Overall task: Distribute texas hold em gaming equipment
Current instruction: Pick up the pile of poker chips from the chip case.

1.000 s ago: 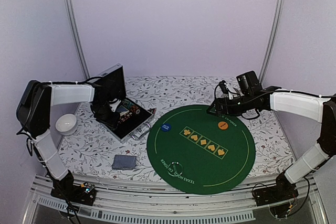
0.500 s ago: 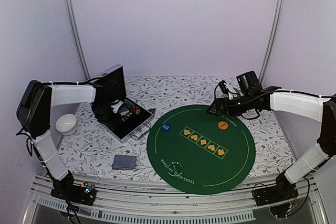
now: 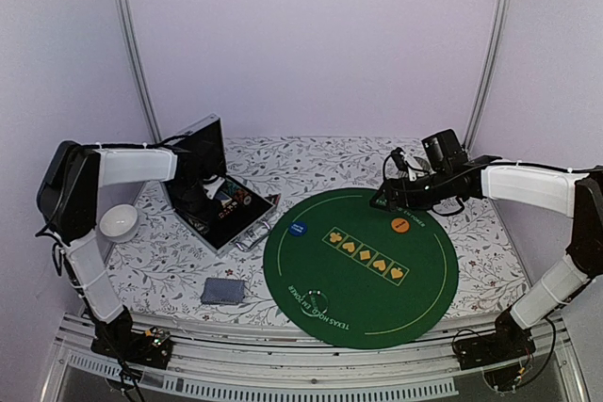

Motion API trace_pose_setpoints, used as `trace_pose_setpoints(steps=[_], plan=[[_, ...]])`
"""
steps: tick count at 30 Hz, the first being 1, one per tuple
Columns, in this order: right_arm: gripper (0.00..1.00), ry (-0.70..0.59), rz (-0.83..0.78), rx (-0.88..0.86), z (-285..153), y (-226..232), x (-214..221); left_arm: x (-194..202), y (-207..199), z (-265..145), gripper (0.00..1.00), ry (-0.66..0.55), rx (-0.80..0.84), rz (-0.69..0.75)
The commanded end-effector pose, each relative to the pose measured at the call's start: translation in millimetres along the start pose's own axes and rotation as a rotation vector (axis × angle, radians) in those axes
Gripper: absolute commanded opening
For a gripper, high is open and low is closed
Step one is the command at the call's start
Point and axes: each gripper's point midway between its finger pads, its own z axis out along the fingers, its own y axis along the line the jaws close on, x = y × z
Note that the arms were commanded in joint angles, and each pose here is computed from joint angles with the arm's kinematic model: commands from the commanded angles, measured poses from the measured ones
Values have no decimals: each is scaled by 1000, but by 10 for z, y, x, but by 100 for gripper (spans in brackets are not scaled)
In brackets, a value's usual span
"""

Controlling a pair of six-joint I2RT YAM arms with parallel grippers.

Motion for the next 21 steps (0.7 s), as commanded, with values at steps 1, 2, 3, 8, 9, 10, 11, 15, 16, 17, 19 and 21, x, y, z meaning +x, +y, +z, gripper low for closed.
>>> trace_pose_setpoints(steps=[1, 2, 3, 8, 9, 10, 11, 15, 16, 17, 19, 21], plan=[[99, -1, -21, -18, -3, 56, -12, 19, -22, 43, 51, 23, -2, 17], [99, -3, -23, -19, -7, 63, -19, 32, -1, 45, 51, 28, -10, 12], [99, -3, -22, -19, -10, 61, -19, 34, 19, 44, 52, 28, -18, 9], [99, 0, -22, -18, -12, 59, -14, 62, 41, 68, 51, 36, -15, 1], [99, 0, -22, -18, -12, 59, -13, 69, 43, 88, 51, 43, -11, -1], [99, 1, -22, -18, -9, 58, -14, 81, 41, 121, 50, 53, -7, -3], [99, 0, -22, -19, -10, 62, -16, 90, 48, 142, 49, 60, -9, -6], [99, 1, -23, -20, -11, 63, -9, 126, 120, 196, 41, 81, -36, -21], [99, 1, -24, -21, -13, 64, -8, 125, 130, 196, 38, 82, -39, -23], [99, 1, -25, -22, -16, 68, -10, 114, 135, 190, 34, 78, -39, -27], [99, 0, -28, -22, -18, 70, -15, 105, 131, 180, 23, 73, -34, -31], [99, 0, -28, -24, -18, 73, -16, 107, 121, 182, 11, 73, -27, -31]])
